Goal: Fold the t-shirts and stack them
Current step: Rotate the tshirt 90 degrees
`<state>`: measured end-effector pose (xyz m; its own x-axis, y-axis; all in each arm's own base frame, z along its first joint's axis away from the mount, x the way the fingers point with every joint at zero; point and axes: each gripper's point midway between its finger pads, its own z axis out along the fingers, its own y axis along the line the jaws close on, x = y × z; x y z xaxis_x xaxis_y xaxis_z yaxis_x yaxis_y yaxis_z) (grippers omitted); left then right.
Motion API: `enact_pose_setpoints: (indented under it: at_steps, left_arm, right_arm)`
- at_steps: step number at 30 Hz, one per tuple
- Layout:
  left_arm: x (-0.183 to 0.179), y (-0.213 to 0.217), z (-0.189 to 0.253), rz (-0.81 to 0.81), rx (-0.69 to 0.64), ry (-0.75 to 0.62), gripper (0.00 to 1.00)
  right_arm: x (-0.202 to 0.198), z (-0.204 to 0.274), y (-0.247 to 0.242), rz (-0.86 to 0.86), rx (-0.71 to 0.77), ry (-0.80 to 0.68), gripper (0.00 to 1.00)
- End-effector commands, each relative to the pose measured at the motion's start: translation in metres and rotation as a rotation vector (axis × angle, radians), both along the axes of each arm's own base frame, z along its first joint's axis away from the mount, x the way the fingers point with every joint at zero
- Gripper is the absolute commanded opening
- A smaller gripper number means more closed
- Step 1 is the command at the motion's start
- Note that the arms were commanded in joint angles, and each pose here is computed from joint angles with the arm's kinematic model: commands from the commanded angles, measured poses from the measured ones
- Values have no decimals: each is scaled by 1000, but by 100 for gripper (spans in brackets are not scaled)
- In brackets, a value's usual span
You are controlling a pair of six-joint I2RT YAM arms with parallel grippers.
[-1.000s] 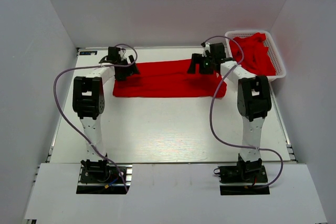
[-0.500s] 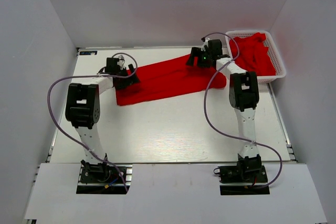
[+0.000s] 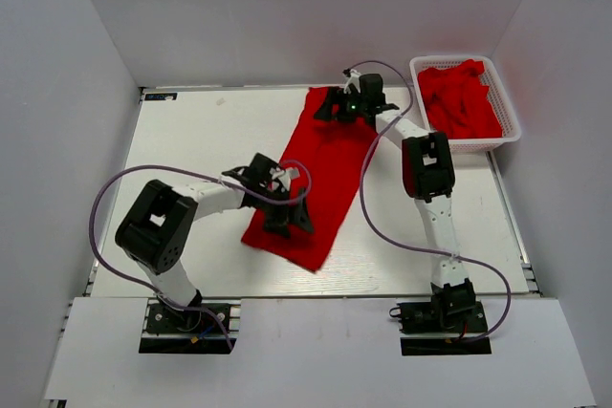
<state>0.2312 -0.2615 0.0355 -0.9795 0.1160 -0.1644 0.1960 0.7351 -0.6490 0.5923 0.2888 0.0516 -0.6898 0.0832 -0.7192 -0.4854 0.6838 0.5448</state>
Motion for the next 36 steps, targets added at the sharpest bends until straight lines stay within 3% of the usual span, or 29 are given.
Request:
enact_pose_setpoints:
  at_steps: [1, 10, 16, 20, 28, 31, 36]
  left_arm:
    - [-109, 27, -18, -112, 150, 352, 100]
    - [-48, -39, 98, -249, -80, -170, 100]
    - [11, -30, 133, -100, 14, -433, 100]
    - [57, 11, 139, 180, 223, -572, 100]
    - [85, 72, 135, 398, 397, -598, 100]
    - [110, 75, 131, 419, 356, -612, 100]
    - [152, 92, 91, 431, 346, -526, 100]
  right_arm:
    - [-37, -18, 28, 101, 7, 79, 90]
    - [-59, 60, 8, 96, -96, -89, 90]
    - [-73, 109, 5, 81, -108, -165, 90]
    - [-79, 96, -8, -12, -184, -75, 90]
    - [-108, 44, -32, -249, -431, 126, 90]
    - [-121, 29, -37, -285, -486, 178, 90]
    - [-132, 7, -34, -260, -487, 210, 90]
